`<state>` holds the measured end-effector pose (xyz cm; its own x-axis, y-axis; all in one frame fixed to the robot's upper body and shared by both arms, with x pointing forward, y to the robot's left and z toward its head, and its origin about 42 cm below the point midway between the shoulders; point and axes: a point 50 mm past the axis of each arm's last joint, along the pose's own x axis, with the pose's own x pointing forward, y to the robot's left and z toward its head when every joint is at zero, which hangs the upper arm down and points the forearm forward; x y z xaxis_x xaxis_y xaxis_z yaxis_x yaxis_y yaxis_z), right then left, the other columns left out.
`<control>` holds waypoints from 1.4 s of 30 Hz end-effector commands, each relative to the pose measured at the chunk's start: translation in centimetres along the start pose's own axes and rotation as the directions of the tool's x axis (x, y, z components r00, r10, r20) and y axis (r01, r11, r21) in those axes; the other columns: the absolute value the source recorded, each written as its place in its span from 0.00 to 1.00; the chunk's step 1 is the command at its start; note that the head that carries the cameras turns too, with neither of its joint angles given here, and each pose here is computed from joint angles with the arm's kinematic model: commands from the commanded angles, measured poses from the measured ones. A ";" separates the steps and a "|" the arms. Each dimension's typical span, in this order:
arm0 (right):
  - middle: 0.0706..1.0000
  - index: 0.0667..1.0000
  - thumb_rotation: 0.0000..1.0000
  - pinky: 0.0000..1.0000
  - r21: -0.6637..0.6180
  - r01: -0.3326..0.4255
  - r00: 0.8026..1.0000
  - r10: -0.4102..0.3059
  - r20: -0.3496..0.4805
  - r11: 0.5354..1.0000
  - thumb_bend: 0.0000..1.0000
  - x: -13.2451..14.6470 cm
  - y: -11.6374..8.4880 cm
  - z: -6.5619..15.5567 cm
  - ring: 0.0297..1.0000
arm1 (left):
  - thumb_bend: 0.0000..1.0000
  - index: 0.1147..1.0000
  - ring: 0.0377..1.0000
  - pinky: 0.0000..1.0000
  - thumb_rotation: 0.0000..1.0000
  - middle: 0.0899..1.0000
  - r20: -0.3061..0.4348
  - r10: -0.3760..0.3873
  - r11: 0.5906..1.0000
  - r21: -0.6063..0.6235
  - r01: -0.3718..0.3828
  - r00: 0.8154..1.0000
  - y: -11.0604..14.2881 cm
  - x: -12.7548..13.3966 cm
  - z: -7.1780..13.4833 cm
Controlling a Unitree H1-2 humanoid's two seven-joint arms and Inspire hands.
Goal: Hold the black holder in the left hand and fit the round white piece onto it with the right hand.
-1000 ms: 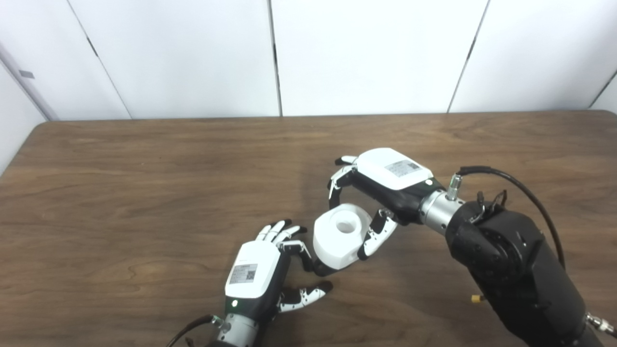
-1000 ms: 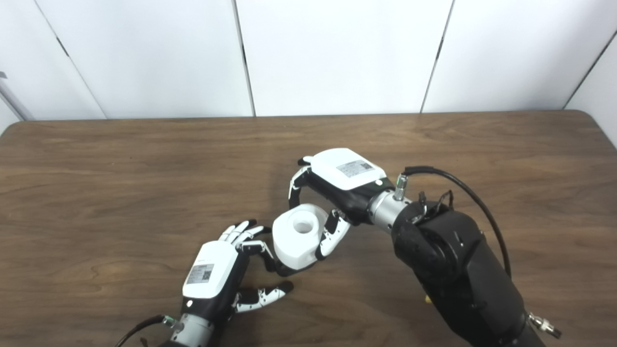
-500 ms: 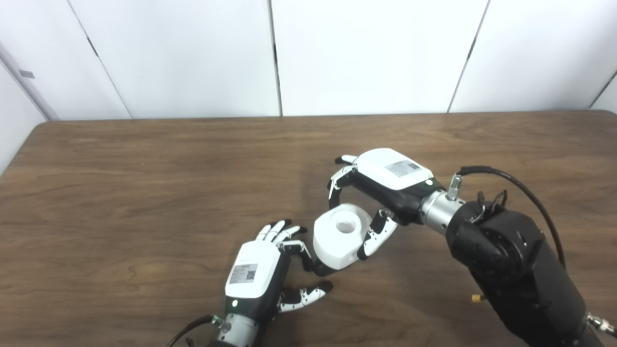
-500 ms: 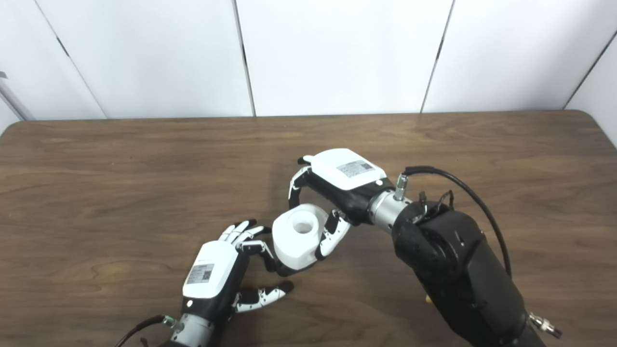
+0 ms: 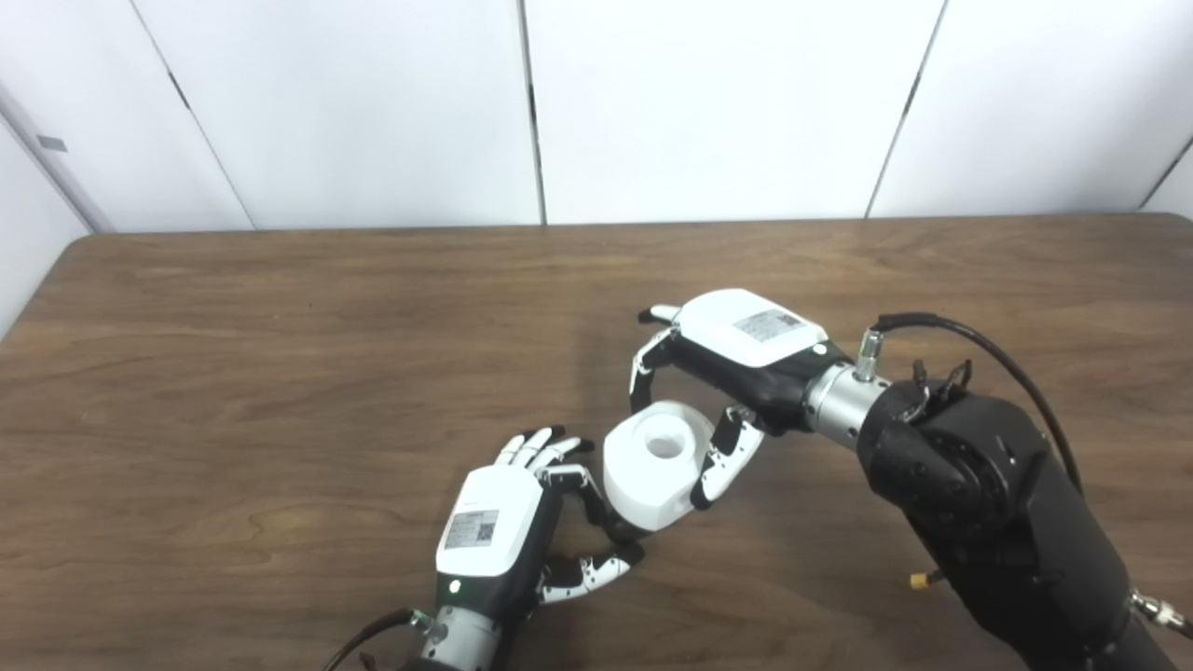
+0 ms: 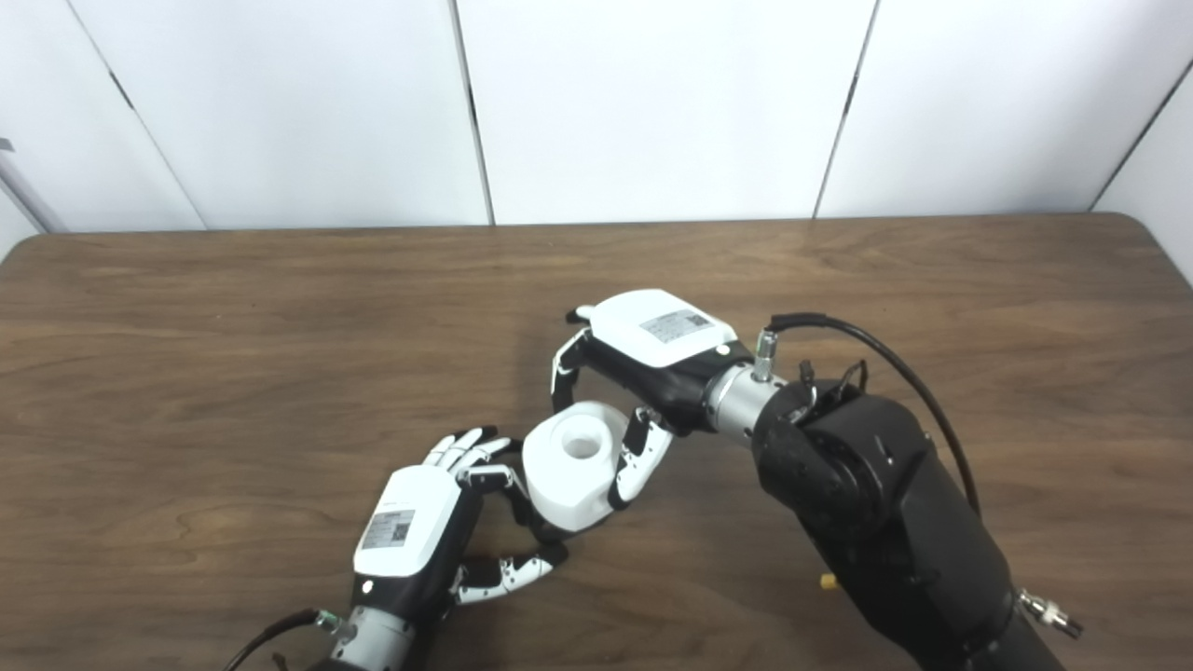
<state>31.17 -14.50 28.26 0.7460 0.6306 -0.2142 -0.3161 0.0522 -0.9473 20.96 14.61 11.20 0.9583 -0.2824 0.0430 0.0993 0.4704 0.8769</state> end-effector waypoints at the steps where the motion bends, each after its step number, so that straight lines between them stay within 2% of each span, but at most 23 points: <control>1: 0.51 0.40 0.01 0.87 -0.007 -0.078 0.997 0.078 0.006 0.997 0.52 -0.1 0.7 0.1 0.91 | 0.51 0.42 0.91 0.93 0.05 0.81 -0.034 -0.069 0.997 0.040 0.070 0.997 -1.0 -0.6 -0.3; 21: 0.51 0.39 0.00 0.85 0.003 -0.069 0.998 0.069 0.013 0.998 0.52 -0.1 1.3 0.2 0.90 | 0.52 0.43 0.91 0.93 0.05 0.81 -0.029 -0.035 0.999 0.002 0.035 0.999 -1.0 -0.6 -0.1; 23: 0.47 0.43 0.00 0.85 0.006 -0.072 0.997 0.072 0.014 0.997 0.53 -0.1 1.4 0.2 0.92 | 0.52 0.43 0.90 0.93 0.05 0.81 -0.026 -0.034 0.999 0.002 0.034 0.999 -1.1 -0.5 0.0; 25: 0.66 0.44 0.09 0.85 0.004 -0.073 0.997 0.073 0.017 0.997 0.52 -0.1 1.4 0.3 0.93 | 0.52 0.43 0.90 0.93 0.05 0.80 -0.024 -0.033 0.999 0.003 0.033 0.999 -1.1 -0.5 0.0; 27: 0.71 0.44 0.12 0.84 0.005 -0.070 0.997 0.070 0.022 0.998 0.52 -0.1 1.6 0.3 0.94 | 0.52 0.43 0.90 0.92 0.05 0.80 -0.023 -0.031 1.000 0.000 0.031 0.999 -1.1 -0.5 0.0; 42: 0.74 0.45 0.13 0.83 0.008 -0.070 0.997 0.070 0.023 0.997 0.52 -0.1 2.1 0.6 0.95 | 0.52 0.42 0.89 0.93 0.04 0.78 -0.032 -0.017 1.000 -0.024 0.016 0.999 -1.2 -0.4 0.0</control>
<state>30.74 -14.42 28.00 0.7461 0.6342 -0.2028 -0.3125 0.0646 -0.9477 20.65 14.30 11.06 0.9649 -0.2549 0.0631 0.0774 0.5057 0.8592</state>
